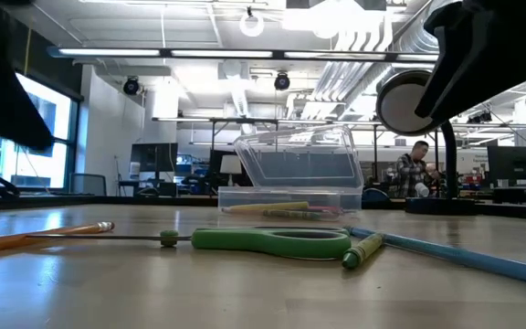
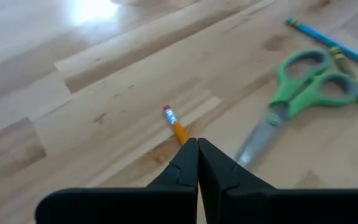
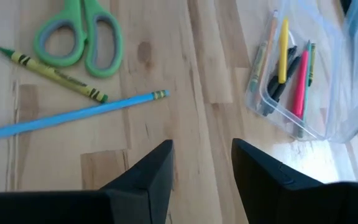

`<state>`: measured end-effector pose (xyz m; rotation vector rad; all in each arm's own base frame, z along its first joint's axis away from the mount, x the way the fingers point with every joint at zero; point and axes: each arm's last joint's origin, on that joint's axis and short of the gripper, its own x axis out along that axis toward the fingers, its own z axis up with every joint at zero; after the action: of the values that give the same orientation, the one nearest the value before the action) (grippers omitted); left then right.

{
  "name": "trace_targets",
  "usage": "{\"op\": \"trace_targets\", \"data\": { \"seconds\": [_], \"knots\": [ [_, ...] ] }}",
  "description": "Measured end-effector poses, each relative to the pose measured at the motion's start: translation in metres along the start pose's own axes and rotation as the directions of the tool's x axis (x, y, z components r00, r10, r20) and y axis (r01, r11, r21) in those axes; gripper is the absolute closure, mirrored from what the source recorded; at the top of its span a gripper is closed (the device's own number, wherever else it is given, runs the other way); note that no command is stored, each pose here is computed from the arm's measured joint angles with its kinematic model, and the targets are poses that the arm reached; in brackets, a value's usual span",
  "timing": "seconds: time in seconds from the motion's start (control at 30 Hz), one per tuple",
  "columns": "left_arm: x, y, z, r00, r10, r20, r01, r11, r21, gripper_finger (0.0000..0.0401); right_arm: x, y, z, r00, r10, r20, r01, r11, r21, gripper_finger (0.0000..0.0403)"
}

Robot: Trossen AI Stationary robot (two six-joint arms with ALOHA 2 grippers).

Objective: Pick & place school supplies into a supply box
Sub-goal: Put the left green crayon into the supply box

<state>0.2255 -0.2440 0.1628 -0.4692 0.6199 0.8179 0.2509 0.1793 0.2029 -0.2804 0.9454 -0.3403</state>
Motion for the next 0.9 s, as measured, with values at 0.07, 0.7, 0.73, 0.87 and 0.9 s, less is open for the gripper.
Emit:
{"op": "trace_targets", "data": {
  "seconds": [0.07, 0.7, 0.73, 0.87, 0.9],
  "knots": [
    [0.006, 0.002, 0.000, 1.000, 0.020, -0.006, -0.020, 1.000, 0.006, 0.0355, 0.000, 0.001, 0.001, 1.000, 0.021, 0.000, -0.021, 0.999, -0.026, 0.0261],
    [-0.006, -0.016, -0.012, 0.982, -0.044, -0.182, 0.026, 0.995, -0.099, 0.0295, 0.000, 0.005, 0.006, 0.997, 0.066, 0.039, -0.064, 0.996, -0.062, 0.0261],
    [-0.006, -0.016, -0.015, 0.980, -0.042, -0.194, 0.023, 0.995, -0.098, 0.0300, 0.000, 0.005, 0.006, 0.997, 0.068, 0.040, -0.066, 0.996, -0.061, 0.0261],
    [-0.012, -0.012, -0.024, 0.974, -0.029, -0.223, 0.005, 0.994, -0.107, 0.0319, 0.000, 0.006, 0.007, 0.996, 0.076, 0.045, -0.074, 0.996, -0.047, 0.0261],
    [-0.014, -0.011, -0.026, 0.975, -0.027, -0.222, 0.003, 0.994, -0.105, 0.0324, 0.000, 0.006, 0.007, 0.996, 0.079, 0.047, -0.077, 0.996, -0.045, 0.0261]
  ]
}}
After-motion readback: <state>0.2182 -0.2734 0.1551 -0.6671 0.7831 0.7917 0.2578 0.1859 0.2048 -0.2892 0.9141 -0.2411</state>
